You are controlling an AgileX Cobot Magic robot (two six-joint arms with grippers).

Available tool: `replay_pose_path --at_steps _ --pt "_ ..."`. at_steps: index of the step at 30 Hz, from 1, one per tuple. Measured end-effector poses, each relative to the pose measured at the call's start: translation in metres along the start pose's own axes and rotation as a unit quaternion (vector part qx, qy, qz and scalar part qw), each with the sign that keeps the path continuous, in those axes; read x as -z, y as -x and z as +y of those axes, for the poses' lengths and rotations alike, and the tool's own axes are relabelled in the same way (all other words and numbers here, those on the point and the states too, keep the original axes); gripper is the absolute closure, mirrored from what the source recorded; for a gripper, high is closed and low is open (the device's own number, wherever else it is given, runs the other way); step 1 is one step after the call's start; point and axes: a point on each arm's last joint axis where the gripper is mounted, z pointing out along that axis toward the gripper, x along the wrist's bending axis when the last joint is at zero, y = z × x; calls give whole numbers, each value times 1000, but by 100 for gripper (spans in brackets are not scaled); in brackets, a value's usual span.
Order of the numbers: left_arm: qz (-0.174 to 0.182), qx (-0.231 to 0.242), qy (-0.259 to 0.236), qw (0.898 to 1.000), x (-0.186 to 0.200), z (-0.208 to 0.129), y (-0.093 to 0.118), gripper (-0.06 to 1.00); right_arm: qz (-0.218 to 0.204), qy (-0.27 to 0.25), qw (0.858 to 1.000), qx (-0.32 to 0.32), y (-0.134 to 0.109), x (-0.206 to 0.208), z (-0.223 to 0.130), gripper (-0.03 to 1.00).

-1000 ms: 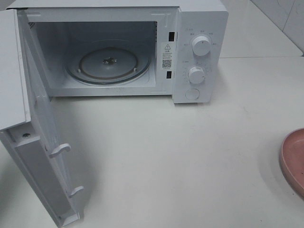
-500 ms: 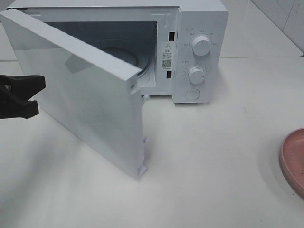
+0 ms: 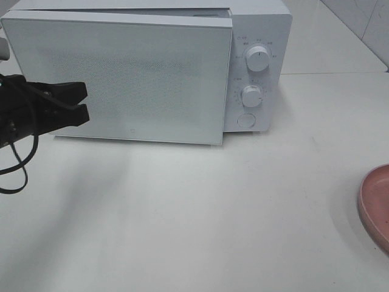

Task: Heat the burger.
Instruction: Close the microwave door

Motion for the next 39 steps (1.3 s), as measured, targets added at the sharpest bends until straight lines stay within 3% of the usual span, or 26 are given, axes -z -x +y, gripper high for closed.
replay_pose_path --at_steps 14,21,33,39 --pt "43 -22 37 998 -56 10 48 94 0 0 1000 0 0 0 0 21" --pt "37 -29 47 998 -83 12 67 94 0 0 1000 0 0 0 0 21" --pt "45 -12 56 997 -114 17 74 94 0 0 1000 0 0 0 0 21" --pt "37 -34 54 997 -125 19 82 94 0 0 1000 0 0 0 0 21"
